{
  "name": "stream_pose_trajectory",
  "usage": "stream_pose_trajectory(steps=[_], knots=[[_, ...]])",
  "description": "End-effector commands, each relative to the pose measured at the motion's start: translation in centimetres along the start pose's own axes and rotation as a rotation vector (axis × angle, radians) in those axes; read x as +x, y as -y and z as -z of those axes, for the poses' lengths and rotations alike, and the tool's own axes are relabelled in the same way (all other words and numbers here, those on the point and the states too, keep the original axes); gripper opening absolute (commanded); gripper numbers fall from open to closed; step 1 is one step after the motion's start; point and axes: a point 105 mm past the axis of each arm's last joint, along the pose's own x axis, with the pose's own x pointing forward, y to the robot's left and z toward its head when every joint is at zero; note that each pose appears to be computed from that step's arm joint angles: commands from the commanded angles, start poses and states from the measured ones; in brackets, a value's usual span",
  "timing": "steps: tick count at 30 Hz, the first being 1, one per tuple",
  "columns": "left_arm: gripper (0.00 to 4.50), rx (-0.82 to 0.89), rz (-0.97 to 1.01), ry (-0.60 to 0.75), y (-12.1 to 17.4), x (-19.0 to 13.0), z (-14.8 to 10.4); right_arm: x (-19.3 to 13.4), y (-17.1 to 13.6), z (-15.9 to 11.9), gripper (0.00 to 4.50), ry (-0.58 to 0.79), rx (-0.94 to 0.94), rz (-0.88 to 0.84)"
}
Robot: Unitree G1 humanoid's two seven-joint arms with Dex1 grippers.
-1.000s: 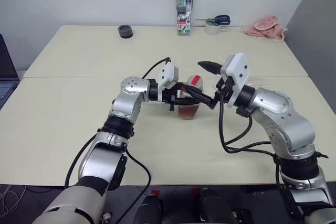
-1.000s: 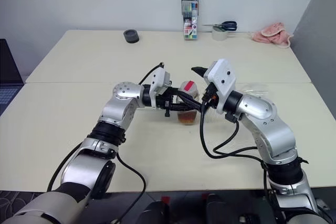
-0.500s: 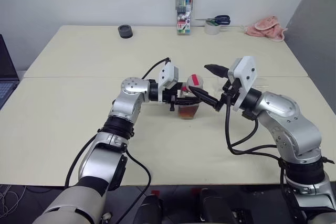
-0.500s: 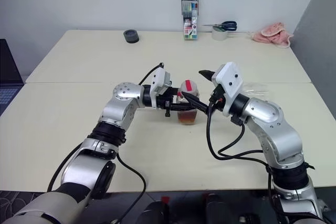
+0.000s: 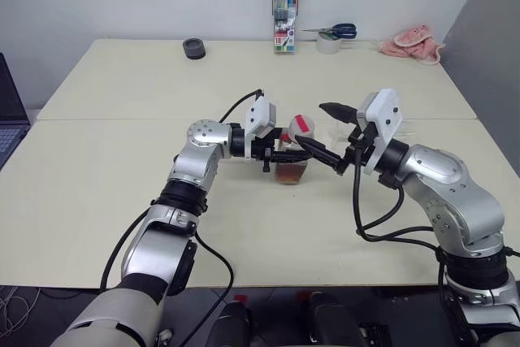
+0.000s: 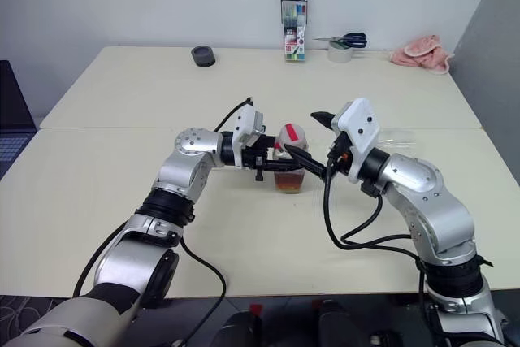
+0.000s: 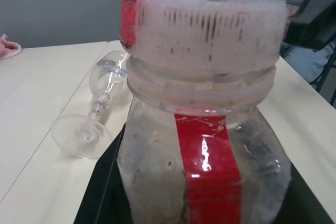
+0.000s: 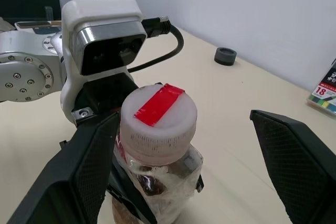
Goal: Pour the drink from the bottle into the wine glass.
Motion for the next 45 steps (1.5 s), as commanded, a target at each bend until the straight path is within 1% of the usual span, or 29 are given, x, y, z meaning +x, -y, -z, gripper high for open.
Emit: stream_pose_trajectory(steps=[1,14,25,28,34,38,42,45], knots=[[1.69,0.049,0.0,0.027,-0.1,-0.3,-1.0,-0.9,1.3,-1.2,4.21,0.033,-0.037,0.065],[1.69,0.05,0.006,0.024,0.1,-0.4,-0.9,-1.3,1.2,-2.0,4.21,0.051,-0.024,0.065],[1.69,0.049,0.003,0.026,0.1,-0.3,-0.9,-1.4,1.3,-2.0,4.21,0.047,-0.028,0.064],[1.69,0.05,-0.001,0.026,0.0,-0.4,-0.9,-2.0,1.1,-2.4,4.21,0.054,-0.027,0.035],[1.69,0.046,-0.004,0.032,0.0,-0.5,-1.0,-2.8,-1.0,-3.6,4.21,0.069,0.012,-0.113],[1.69,0.026,0.007,0.054,0.1,-0.3,-1.3,-0.8,-2.1,-3.0,4.21,0.053,-0.034,-0.101],[1.69,0.021,0.016,0.059,0.2,-0.2,-1.5,0.5,-1.7,-2.5,4.21,0.052,-0.063,-0.048],[1.69,0.024,0.021,0.055,0.3,-0.2,-1.5,0.8,-1.3,-2.7,4.21,0.067,-0.067,-0.024]])
